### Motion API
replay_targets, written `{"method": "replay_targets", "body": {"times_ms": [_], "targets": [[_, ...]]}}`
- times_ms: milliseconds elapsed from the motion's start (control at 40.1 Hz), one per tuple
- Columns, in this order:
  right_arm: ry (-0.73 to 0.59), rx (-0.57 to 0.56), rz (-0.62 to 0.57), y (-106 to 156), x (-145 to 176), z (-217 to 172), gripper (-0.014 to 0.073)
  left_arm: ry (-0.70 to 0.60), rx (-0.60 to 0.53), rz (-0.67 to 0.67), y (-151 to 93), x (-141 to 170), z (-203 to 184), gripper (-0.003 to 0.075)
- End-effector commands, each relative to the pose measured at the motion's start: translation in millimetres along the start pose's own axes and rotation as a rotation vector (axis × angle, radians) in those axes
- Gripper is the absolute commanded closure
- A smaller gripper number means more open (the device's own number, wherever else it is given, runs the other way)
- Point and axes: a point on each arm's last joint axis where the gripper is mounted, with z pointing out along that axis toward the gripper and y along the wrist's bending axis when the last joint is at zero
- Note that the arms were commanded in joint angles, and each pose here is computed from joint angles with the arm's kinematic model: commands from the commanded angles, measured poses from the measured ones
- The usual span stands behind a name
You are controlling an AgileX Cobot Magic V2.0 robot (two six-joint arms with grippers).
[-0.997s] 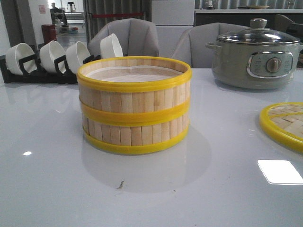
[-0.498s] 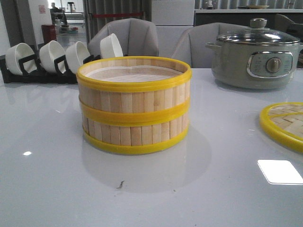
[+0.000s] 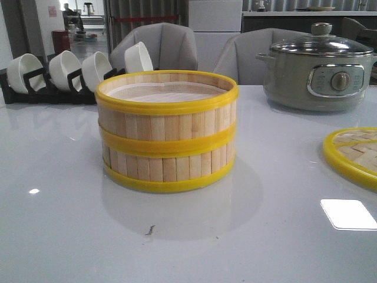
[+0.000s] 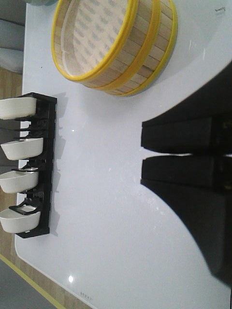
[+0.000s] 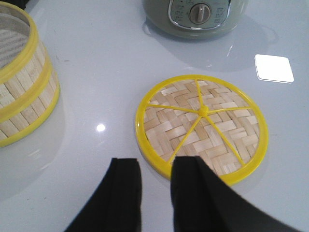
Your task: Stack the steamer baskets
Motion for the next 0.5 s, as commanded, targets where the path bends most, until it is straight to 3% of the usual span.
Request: {"method": "replay_targets", "body": {"times_ms": [0, 149, 473], "targets": [[-0.090, -0.007, -0.007, 0.8, -13.5, -3.7, 0.0390, -0.110, 0.020, -0.009, -2.1, -15.6, -4.6, 0.0624], [-0.092, -0.008, -0.006, 0.8, -13.7, -3.7, 0.0468, -0.110, 0.020, -0.009, -2.1, -15.6, -4.6, 0.0624], [-0.027, -0.079, 0.119, 7.1, -8.3, -3.6, 0.0475, -0.110, 0.020, -0.009, -2.1, -15.6, -4.6, 0.0624]]}}
